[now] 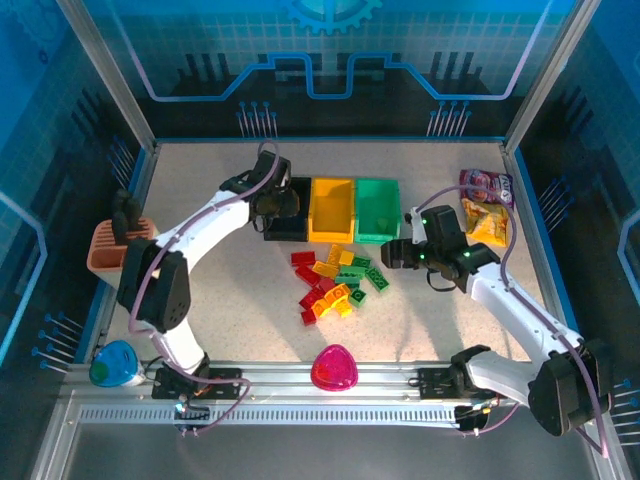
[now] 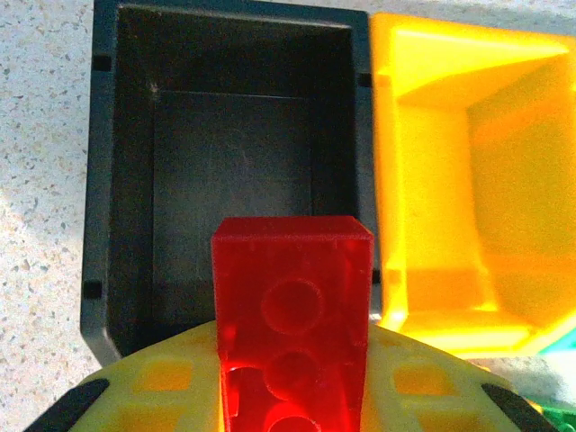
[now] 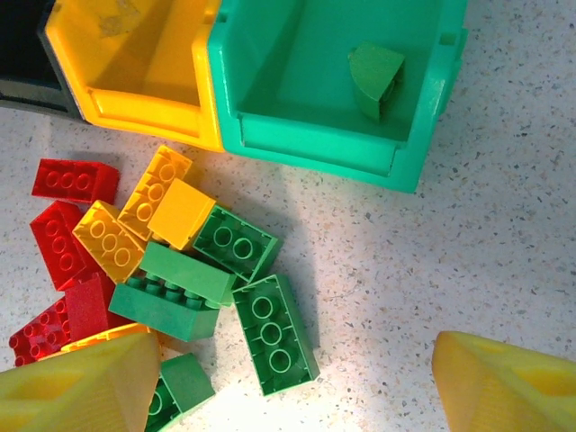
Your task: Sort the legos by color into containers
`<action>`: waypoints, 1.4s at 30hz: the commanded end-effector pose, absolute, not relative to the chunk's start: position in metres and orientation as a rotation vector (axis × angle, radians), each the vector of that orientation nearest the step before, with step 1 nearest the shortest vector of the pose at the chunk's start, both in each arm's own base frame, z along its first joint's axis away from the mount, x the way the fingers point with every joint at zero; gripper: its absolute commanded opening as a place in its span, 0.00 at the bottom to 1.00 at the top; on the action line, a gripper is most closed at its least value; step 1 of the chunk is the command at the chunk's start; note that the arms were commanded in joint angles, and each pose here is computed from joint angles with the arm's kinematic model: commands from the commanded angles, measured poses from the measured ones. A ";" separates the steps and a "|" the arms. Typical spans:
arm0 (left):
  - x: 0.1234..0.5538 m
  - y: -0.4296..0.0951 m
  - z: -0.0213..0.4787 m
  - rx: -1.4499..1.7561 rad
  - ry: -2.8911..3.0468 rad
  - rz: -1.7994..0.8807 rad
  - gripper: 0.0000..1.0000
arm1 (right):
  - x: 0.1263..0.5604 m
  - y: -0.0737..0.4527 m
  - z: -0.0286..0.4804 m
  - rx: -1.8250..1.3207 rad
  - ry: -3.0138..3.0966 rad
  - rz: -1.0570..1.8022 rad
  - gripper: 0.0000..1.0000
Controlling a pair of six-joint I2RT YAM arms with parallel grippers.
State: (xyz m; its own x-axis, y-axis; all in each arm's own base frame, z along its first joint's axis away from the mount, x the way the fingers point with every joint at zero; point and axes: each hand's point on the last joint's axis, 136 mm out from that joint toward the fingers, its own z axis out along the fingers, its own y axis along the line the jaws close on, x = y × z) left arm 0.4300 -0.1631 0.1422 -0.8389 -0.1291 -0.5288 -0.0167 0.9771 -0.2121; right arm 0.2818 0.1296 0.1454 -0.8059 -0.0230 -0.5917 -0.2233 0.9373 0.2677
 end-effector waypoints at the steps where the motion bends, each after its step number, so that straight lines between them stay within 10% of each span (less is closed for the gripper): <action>1: 0.446 -0.152 0.144 -0.106 2.573 -0.225 0.44 | 0.269 0.136 0.147 -0.271 2.485 0.450 0.81; 2: 0.450 -0.151 0.146 -0.111 2.570 -0.221 0.70 | 0.267 0.139 0.148 -0.296 2.480 0.451 0.81; 4: 0.454 -0.153 0.156 -0.106 2.545 -0.234 0.82 | 0.264 0.145 0.152 -0.339 2.469 0.462 0.81; 42: 0.235 -0.096 0.173 -0.209 2.281 -0.465 0.76 | 0.300 0.337 0.096 -0.558 2.735 0.189 0.95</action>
